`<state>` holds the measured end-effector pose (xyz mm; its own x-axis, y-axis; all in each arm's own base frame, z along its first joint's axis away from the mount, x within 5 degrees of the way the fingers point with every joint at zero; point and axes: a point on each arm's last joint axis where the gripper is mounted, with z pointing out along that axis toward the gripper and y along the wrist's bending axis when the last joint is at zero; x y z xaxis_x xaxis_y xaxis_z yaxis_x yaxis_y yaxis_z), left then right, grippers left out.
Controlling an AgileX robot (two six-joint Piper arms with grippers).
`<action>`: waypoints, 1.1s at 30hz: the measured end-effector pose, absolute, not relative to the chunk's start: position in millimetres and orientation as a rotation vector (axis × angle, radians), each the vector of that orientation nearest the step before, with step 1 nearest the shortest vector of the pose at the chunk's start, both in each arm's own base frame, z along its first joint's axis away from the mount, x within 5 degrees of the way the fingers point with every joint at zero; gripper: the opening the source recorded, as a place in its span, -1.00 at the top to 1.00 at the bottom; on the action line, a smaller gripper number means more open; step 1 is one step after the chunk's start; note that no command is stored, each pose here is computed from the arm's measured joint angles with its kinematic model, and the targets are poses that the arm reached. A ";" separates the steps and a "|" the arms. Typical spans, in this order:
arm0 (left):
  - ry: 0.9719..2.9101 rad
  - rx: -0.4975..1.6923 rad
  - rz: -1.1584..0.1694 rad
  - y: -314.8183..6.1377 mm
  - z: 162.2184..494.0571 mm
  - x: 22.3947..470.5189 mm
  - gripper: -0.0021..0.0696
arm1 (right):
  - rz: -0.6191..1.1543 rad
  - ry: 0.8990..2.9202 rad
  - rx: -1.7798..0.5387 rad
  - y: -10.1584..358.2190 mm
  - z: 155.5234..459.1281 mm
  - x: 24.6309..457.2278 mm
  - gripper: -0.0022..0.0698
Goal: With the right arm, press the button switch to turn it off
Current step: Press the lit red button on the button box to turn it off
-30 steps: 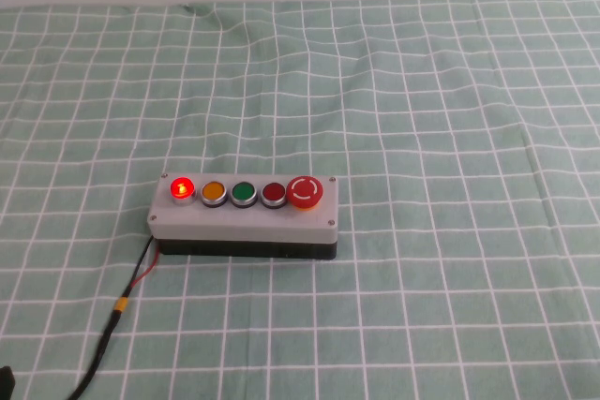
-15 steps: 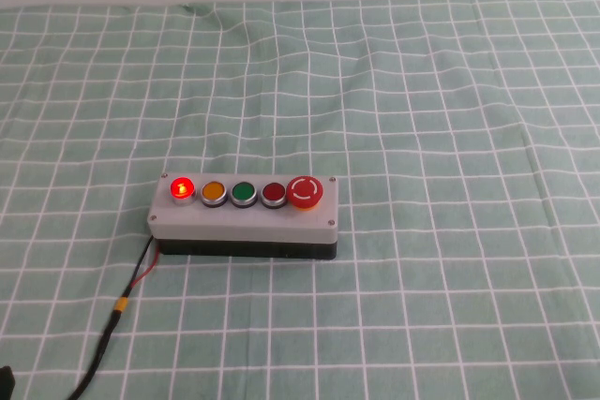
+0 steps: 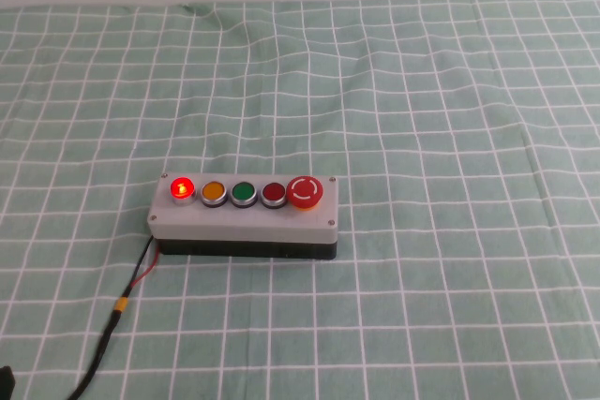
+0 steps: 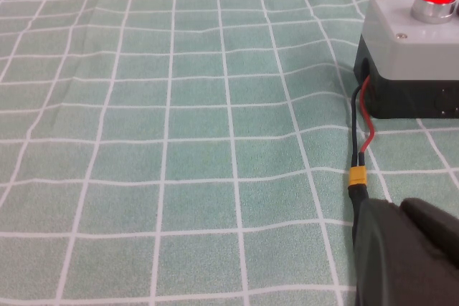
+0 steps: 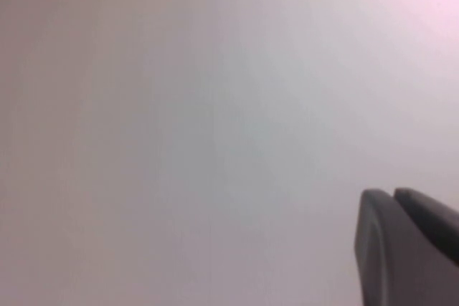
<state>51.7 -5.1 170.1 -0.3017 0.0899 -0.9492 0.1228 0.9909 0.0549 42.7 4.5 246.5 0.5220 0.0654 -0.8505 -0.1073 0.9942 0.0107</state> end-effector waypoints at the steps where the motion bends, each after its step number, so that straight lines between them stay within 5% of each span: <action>1: 1.880 0.154 -0.033 -5.1 170.1 51.7 0.95 | 0.105 0.971 -0.044 4.4 250.0 40.4 0.98; 16: 1.880 0.154 -0.033 -5.1 170.1 51.7 0.95 | 0.155 0.580 -0.001 0.8 274.8 15.3 0.98; 22: 1.880 0.154 -0.033 -5.1 170.1 51.7 0.95 | 0.285 0.458 0.040 -1.8 316.0 -2.7 0.98; 33: 1.880 0.154 -0.033 -5.1 170.1 51.7 0.95 | 0.411 0.953 0.123 -1.4 400.9 -15.4 0.98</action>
